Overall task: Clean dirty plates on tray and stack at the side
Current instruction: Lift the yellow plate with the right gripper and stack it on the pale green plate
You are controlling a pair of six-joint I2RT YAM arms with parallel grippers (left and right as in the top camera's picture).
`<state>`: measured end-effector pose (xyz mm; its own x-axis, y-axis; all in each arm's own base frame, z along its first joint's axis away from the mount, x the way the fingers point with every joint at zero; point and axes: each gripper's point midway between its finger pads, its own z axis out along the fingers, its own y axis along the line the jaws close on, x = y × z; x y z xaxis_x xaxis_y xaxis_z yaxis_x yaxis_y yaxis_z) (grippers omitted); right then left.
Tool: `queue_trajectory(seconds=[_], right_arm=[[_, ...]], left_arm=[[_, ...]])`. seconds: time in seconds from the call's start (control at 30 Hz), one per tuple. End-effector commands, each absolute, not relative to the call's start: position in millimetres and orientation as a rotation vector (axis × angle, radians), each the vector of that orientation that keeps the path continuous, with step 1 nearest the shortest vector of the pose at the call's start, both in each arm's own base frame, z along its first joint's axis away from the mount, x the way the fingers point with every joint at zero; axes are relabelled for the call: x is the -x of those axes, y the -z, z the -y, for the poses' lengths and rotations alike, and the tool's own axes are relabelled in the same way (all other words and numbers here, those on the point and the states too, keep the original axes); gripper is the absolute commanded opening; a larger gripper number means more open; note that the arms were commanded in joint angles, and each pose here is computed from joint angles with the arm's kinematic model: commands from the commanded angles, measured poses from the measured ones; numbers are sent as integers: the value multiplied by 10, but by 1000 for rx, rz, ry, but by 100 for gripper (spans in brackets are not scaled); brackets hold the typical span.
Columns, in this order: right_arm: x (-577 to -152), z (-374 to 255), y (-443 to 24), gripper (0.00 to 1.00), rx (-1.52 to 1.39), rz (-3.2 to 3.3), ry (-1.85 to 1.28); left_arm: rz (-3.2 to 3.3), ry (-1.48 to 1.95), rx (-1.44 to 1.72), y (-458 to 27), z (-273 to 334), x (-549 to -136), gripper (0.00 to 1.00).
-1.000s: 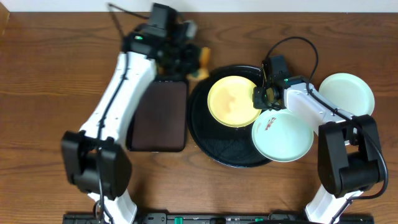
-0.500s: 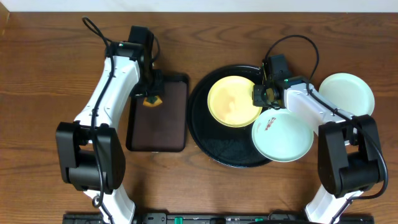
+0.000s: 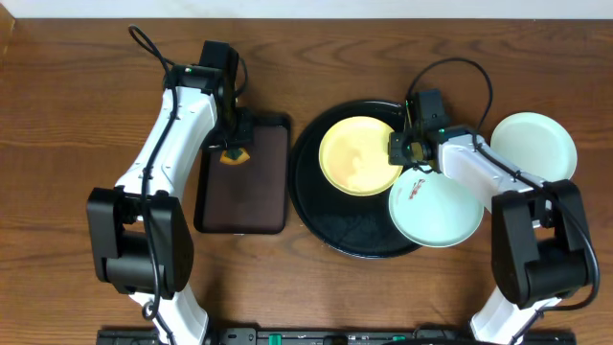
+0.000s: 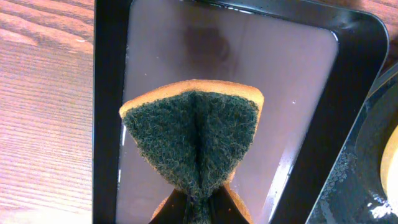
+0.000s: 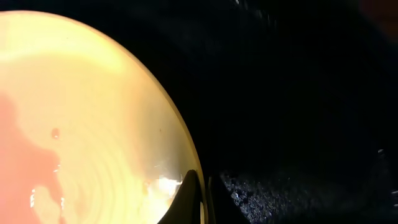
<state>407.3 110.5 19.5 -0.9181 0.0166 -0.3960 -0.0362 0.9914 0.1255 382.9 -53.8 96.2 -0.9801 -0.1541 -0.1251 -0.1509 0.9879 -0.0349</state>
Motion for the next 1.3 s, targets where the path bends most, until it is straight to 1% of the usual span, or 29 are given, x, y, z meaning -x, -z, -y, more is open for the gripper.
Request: queue_trajectory(seconds=[0.0, 0.1, 0.17, 0.43, 0.6, 0.67, 0.77, 0.9, 1.27], right_arm=[[-4386, -1130, -868, 1, 113, -2546, -168], [-4419, -1118, -1259, 1, 213, -2457, -128], [-4417, -1057, -1425, 1, 230, -2414, -53], [-4230, -912, -2241, 1, 361, -2180, 442], [-3999, -951, -2684, 1, 398, -2013, 825], [-3905, -1052, -2794, 1, 428, -1955, 936], [-3800, -1304, -2875, 1, 480, -1897, 956], [-3671, -1652, -2790, 1, 524, -1872, 888], [-3669, -1629, -2650, 1, 501, -1806, 1202]], left_arm=[[-3016, 10, 207, -924, 511, -3815, 8], [-3017, 9, 194, -924, 511, -3815, 8], [-3017, 9, 194, -924, 511, -3816, 8], [-3018, 9, 194, -924, 511, -3814, 8], [-3017, 8, 189, -924, 511, -3816, 8], [-3017, 8, 189, -924, 511, -3816, 8], [-3014, 9, 189, -925, 512, -3824, 8], [-3010, 10, 189, -926, 513, -3833, 8], [-3011, 11, 190, -926, 513, -3831, 8]])
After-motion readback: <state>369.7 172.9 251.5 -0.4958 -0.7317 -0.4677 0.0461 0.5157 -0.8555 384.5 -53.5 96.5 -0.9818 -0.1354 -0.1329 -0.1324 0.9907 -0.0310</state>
